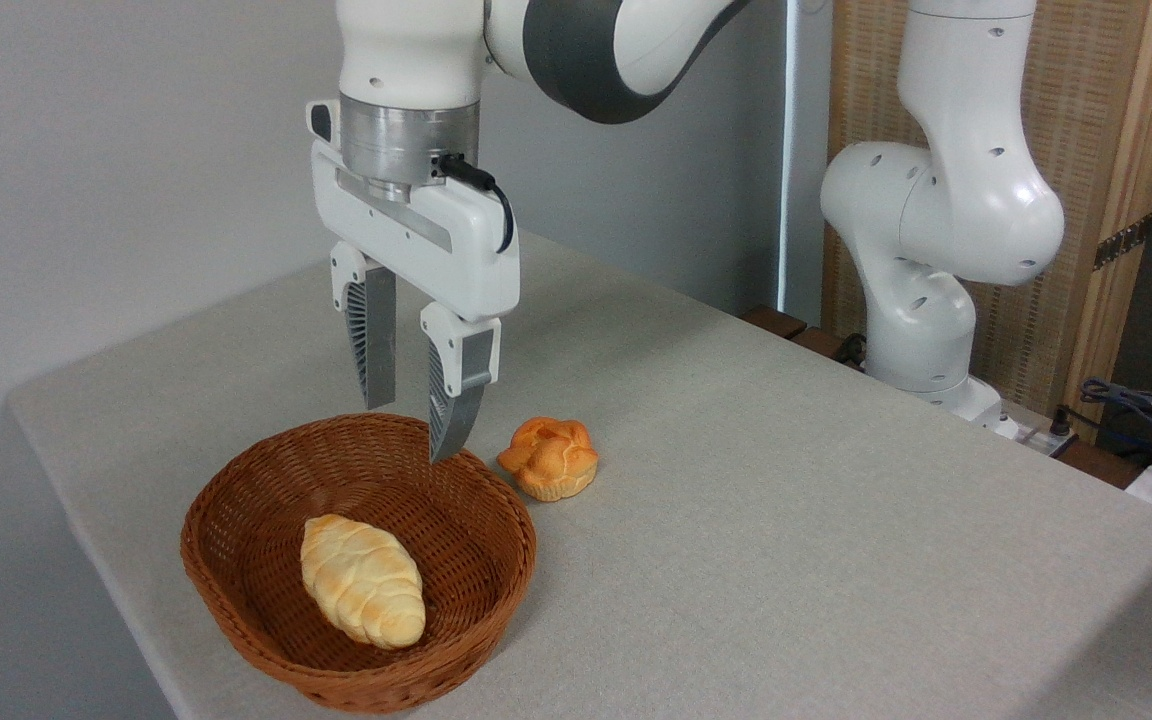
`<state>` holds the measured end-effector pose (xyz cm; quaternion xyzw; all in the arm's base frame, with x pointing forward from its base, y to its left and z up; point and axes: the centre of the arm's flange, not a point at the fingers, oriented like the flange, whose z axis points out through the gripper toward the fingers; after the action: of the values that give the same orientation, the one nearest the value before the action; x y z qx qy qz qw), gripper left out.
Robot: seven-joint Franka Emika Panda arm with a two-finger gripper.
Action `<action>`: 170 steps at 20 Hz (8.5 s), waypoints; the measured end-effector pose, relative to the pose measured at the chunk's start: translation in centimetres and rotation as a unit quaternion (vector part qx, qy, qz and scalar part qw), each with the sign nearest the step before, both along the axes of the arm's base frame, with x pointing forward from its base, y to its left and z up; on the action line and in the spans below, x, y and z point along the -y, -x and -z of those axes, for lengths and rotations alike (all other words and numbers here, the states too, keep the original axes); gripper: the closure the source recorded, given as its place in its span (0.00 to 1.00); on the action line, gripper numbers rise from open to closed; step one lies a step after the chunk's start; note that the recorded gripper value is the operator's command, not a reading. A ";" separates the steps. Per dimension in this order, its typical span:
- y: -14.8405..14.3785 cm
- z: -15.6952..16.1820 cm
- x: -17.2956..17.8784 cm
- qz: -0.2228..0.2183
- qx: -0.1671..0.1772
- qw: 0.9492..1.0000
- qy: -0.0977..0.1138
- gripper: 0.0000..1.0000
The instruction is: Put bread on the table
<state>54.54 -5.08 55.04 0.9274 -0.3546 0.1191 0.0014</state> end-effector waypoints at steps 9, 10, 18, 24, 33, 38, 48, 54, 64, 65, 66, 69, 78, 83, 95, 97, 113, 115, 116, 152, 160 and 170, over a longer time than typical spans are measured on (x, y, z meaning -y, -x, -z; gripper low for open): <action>0.2 -0.6 -1.0 -0.005 -0.034 0.999 -0.001 0.00; 0.2 -0.6 -1.0 -0.005 -0.034 0.999 -0.001 0.00; 0.2 -0.6 -1.0 -0.005 -0.034 0.999 -0.001 0.00; -0.4 0.1 -1.3 0.008 -0.009 1.000 -0.004 0.00; -2.8 5.4 -1.8 0.132 0.019 0.991 -0.034 0.00; -3.5 7.8 -1.8 0.302 0.016 0.951 -0.069 0.00; -5.6 12.2 -1.1 0.419 0.037 0.902 -0.097 0.00; -6.0 13.5 -0.6 0.431 0.037 0.896 -0.098 0.02; -6.1 14.0 -0.5 0.432 0.035 0.896 -0.097 0.97; -6.1 14.0 -0.5 0.432 0.035 0.896 -0.097 0.97; -6.1 14.0 -0.5 0.432 0.035 0.896 -0.097 0.97; -6.1 14.0 -0.5 0.432 0.035 0.896 -0.097 0.97; -6.2 13.9 -0.3 0.433 0.036 0.895 -0.097 0.97; -5.7 13.1 -0.2 0.438 0.015 0.895 -0.087 0.97; -4.4 8.5 -0.2 0.359 -0.009 0.932 -0.047 0.97; -4.4 7.5 -0.4 0.341 -0.006 0.939 -0.042 0.97; 2.1 3.3 -2.6 0.324 -0.085 0.942 -0.013 0.84; 3.1 3.3 -2.4 0.335 -0.086 0.938 -0.013 0.84; 3.6 3.4 -2.1 0.343 -0.088 0.935 -0.013 0.84; 6.4 0.5 -2.7 0.368 -0.079 0.926 -0.015 0.00; 4.6 -2.4 -5.6 0.215 -0.066 0.974 -0.003 0.00; 1.1 -1.3 -3.1 0.034 -0.084 0.996 0.009 0.00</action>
<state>53.49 -2.01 56.38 0.9214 -0.3838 0.0439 0.0435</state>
